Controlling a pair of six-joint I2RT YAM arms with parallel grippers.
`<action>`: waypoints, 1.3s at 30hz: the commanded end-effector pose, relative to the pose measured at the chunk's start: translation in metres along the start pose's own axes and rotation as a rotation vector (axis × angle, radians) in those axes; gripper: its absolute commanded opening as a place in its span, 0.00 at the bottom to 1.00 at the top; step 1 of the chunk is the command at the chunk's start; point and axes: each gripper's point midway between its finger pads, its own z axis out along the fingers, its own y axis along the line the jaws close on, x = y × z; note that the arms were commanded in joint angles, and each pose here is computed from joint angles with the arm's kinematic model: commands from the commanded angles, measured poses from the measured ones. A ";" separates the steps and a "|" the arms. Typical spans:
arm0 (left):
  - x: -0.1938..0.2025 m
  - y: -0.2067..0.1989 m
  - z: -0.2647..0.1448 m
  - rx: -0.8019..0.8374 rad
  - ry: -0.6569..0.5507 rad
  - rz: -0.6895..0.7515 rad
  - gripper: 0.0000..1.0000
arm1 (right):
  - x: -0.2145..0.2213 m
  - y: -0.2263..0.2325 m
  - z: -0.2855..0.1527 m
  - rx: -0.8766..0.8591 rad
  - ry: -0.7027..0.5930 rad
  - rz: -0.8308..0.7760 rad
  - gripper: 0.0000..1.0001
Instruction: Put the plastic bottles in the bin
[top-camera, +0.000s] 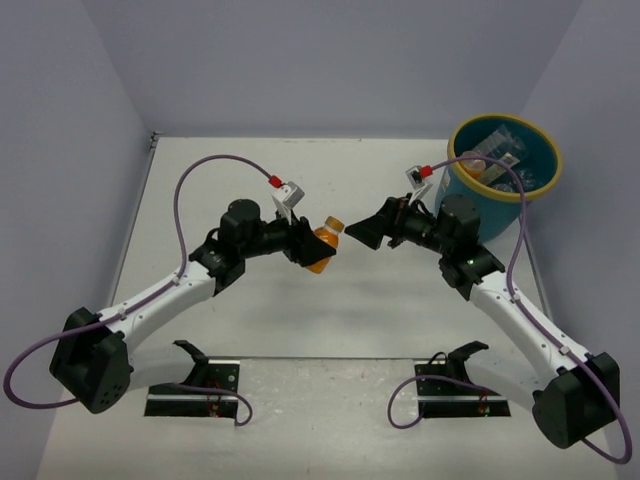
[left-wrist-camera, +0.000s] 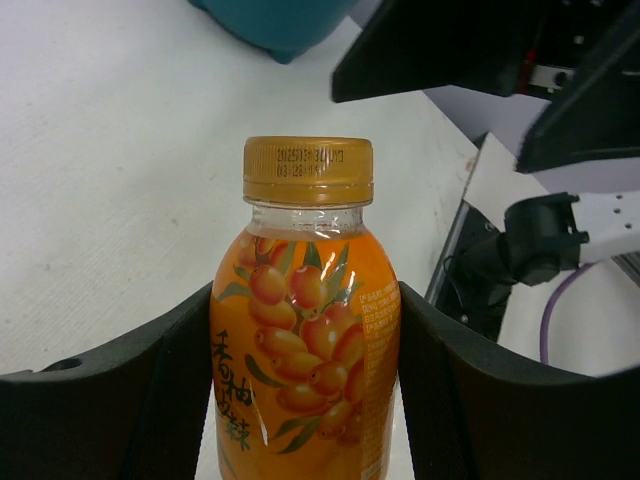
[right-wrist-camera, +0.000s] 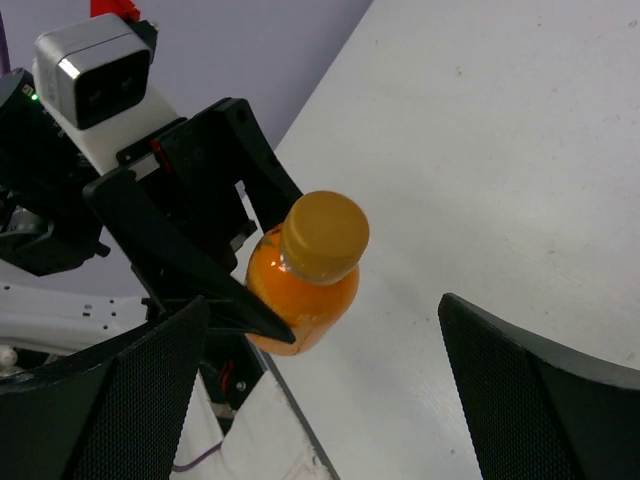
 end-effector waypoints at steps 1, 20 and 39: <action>-0.019 -0.040 -0.014 0.161 -0.103 0.130 0.00 | -0.012 0.020 0.010 -0.076 -0.089 0.035 0.99; -0.026 -0.048 -0.031 0.135 -0.145 0.152 0.00 | -0.002 0.067 0.050 -0.200 -0.063 0.026 0.65; -0.044 -0.042 -0.050 0.004 -0.207 0.129 1.00 | -0.024 0.058 0.040 -0.051 -0.139 -0.044 0.00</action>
